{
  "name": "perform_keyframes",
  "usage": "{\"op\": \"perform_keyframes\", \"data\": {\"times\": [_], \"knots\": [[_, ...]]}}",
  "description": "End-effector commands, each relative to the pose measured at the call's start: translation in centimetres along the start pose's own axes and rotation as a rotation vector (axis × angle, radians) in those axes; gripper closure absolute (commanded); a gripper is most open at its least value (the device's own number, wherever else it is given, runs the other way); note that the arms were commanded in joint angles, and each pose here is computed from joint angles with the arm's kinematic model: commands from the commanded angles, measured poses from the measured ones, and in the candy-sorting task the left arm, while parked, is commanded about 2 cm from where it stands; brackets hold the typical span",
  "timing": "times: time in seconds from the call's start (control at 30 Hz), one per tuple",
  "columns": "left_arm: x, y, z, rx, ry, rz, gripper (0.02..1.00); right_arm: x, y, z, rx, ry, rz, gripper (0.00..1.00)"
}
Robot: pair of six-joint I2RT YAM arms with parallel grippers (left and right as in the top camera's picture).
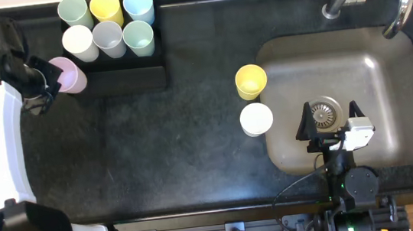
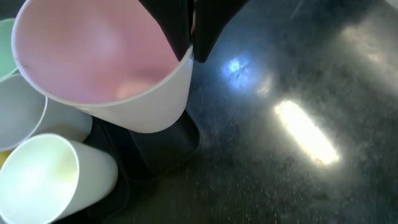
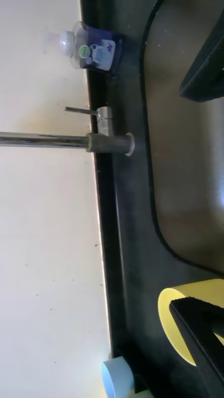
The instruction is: Store Cups
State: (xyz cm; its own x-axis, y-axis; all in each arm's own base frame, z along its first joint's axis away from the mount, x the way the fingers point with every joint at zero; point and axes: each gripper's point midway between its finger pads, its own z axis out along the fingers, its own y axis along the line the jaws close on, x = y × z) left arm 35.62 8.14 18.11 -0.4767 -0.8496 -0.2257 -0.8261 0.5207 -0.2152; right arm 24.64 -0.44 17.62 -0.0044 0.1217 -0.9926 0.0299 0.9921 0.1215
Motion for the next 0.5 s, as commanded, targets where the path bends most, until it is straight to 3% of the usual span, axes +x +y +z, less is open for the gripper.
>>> {"op": "perform_keyframes", "data": {"times": [0.03,0.5], "knots": [[-0.9,-0.7,2.7,-0.009,0.027,-0.025,0.982,0.3,0.0,0.0,0.0,0.0,0.0,0.005],[-1.5,-1.6,6.2,-0.015,0.042,-0.025,0.982,0.3,0.0,0.0,0.0,0.0,0.0,0.003]]}}
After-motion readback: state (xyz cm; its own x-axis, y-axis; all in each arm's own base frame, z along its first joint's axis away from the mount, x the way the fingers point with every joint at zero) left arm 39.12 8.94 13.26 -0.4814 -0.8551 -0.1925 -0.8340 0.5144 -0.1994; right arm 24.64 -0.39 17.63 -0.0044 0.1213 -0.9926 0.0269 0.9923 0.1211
